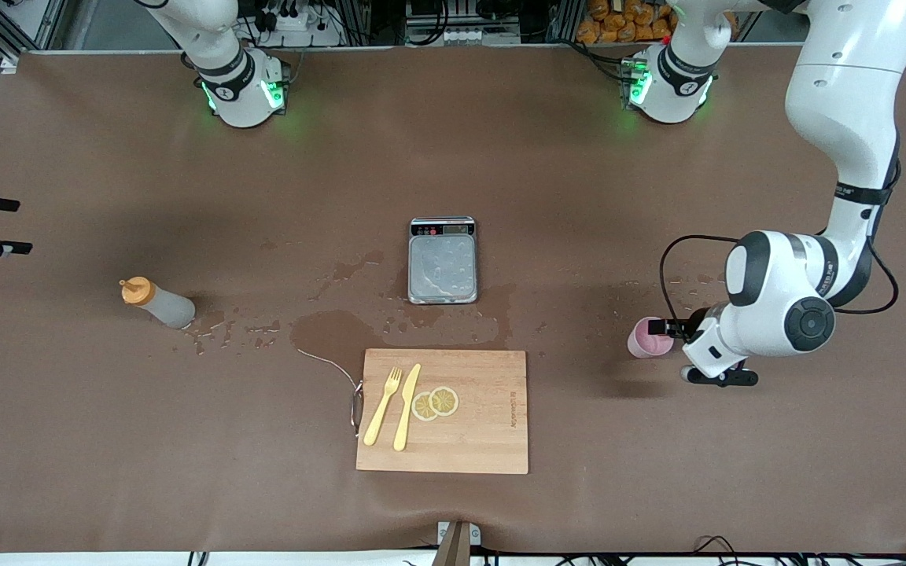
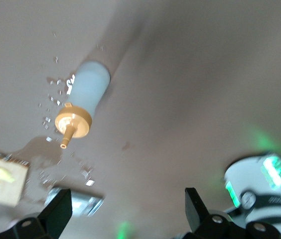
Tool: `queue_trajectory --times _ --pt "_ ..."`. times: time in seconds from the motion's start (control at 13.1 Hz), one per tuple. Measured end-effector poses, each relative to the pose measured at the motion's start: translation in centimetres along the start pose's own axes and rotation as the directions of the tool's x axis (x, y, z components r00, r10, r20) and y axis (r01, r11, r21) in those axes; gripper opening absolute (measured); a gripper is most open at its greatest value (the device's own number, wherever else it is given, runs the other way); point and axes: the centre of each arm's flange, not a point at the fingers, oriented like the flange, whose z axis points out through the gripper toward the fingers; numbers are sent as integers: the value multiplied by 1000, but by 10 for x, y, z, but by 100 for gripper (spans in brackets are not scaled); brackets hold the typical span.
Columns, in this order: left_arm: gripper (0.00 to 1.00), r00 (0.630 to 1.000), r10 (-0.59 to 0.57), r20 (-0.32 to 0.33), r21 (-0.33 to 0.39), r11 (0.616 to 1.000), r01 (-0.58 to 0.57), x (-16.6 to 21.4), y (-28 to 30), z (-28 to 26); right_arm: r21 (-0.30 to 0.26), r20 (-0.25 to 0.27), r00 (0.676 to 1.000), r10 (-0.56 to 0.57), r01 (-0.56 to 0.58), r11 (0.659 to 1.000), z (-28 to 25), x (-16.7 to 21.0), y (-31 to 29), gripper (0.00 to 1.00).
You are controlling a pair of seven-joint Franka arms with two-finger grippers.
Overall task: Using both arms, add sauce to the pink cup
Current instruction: 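Grasp the pink cup with the left gripper while the right gripper reaches the bottle, then carry the cup onto the scale while the right gripper grasps the bottle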
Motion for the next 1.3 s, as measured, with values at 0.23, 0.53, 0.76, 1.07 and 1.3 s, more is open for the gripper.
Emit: queue_trajectory --times 0.23,0.53,0.76,1.07,1.3 --pt "69 1000 -2 10 -2 1000 2 3 -2 17 72 159 982 107 -120 990 23 46 24 100" --pt "22 1000 1 -4 -3 1000 -1 6 1 20 114 266 938 220 -258 960 41 78 30 100" --pt "4 1000 5 -31 -4 1000 -6 10 2 7 153 394 879 268 -350 924 71 118 47 100" --pt "4 993 44 -108 -15 999 -46 6 28 -44 178 548 790 274 -430 885 126 165 58 100" --pt "4 994 38 -104 -70 996 -46 -18 120 -64 175 605 751 265 -450 876 154 178 54 100"
